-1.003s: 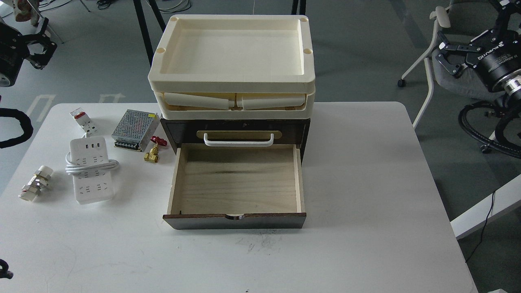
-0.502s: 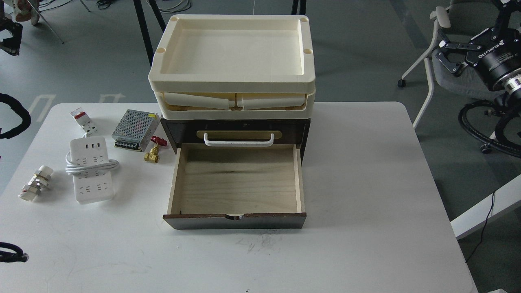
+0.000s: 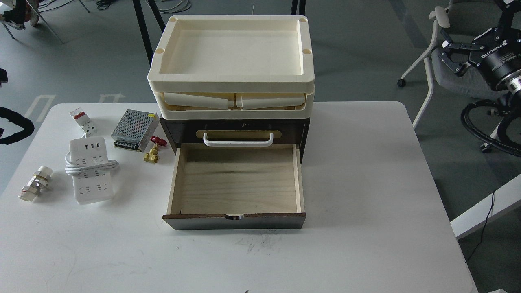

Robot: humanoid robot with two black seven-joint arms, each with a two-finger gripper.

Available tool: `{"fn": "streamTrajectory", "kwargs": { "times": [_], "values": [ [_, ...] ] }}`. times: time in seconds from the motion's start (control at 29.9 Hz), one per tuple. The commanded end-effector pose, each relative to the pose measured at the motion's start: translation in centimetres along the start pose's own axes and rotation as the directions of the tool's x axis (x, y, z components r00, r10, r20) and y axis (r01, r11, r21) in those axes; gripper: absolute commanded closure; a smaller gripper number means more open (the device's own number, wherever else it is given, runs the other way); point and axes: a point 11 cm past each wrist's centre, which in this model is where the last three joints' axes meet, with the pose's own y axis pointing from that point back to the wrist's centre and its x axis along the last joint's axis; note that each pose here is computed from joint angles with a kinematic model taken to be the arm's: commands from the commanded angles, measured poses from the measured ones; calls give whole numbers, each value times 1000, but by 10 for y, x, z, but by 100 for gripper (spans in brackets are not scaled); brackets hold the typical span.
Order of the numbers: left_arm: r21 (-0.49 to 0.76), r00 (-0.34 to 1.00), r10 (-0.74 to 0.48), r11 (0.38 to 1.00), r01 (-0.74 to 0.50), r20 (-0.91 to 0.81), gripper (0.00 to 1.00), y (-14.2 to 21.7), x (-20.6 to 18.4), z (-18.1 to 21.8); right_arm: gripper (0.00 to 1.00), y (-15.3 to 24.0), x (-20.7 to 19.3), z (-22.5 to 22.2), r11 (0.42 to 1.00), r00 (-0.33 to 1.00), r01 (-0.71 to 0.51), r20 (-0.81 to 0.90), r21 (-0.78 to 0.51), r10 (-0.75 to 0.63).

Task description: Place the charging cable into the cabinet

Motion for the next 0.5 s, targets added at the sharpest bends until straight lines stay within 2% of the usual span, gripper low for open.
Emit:
{"fn": "streamTrajectory", "kwargs": {
  "times": [0.0,0.13,0.23,0.33,0.47],
  "values": [
    [75,983,-62,996,50,173,0,2,-15,39,0,2,2,2,1000,1000,-5,1,-3,5],
    [176,896,-149,981,80,418,0,-4,-28,78,0,4,6,4,1000,1000,-14,2,-8,14],
    [309,742,-277,946,98,610,0,-7,-40,87,0,7,9,4,1000,1000,-23,1,-8,23],
    [383,592,-370,917,111,716,0,-10,-48,90,0,9,11,1,1000,1000,-29,-6,-6,29],
    [427,453,-427,898,110,782,0,-15,-57,98,0,14,16,-4,999,999,-42,-17,-4,42]
  ]
}}
